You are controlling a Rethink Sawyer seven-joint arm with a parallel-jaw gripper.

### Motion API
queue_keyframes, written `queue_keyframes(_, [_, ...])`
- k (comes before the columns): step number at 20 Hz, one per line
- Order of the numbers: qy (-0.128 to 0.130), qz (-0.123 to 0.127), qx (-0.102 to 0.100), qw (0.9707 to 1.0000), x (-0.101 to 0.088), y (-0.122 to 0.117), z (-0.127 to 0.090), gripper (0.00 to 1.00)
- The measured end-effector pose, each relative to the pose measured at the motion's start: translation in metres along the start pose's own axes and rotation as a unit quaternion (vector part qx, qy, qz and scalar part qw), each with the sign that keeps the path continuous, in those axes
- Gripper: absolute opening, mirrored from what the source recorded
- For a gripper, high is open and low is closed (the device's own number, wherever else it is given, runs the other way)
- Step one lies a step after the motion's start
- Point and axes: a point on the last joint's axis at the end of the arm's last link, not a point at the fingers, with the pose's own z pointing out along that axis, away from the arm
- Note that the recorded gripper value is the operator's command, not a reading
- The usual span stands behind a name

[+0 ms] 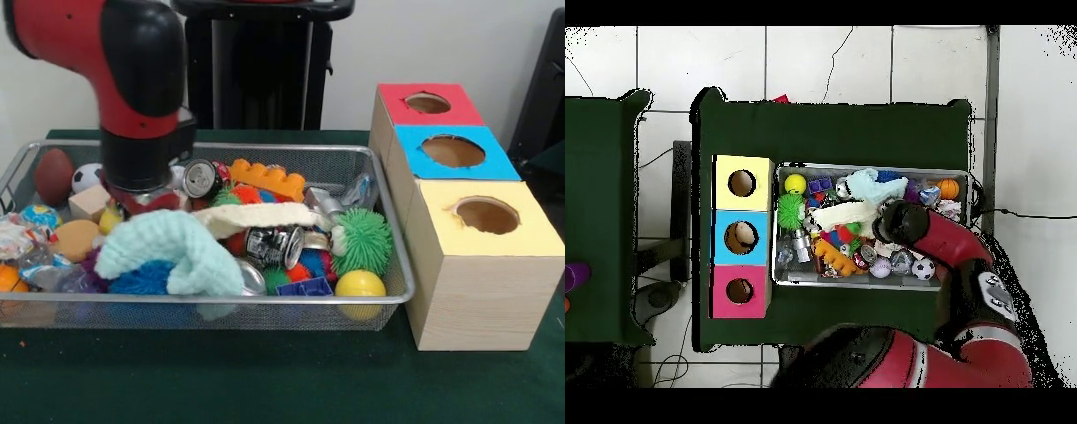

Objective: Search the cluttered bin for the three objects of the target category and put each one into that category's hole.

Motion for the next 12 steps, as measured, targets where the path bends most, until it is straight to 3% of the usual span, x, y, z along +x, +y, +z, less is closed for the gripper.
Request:
queue_keyframes(3, [0.003,-0.007,-0.019,0.9998,-0.016,-0.017,0.003,1.0])
queue_keyframes(7, [0.012,-0.036,-0.034,0.9987,-0.03,-0.042,0.008,1.0])
queue_keyframes(12, [0.02,-0.067,-0.052,0.9962,-0.037,-0.048,0.009,1.0])
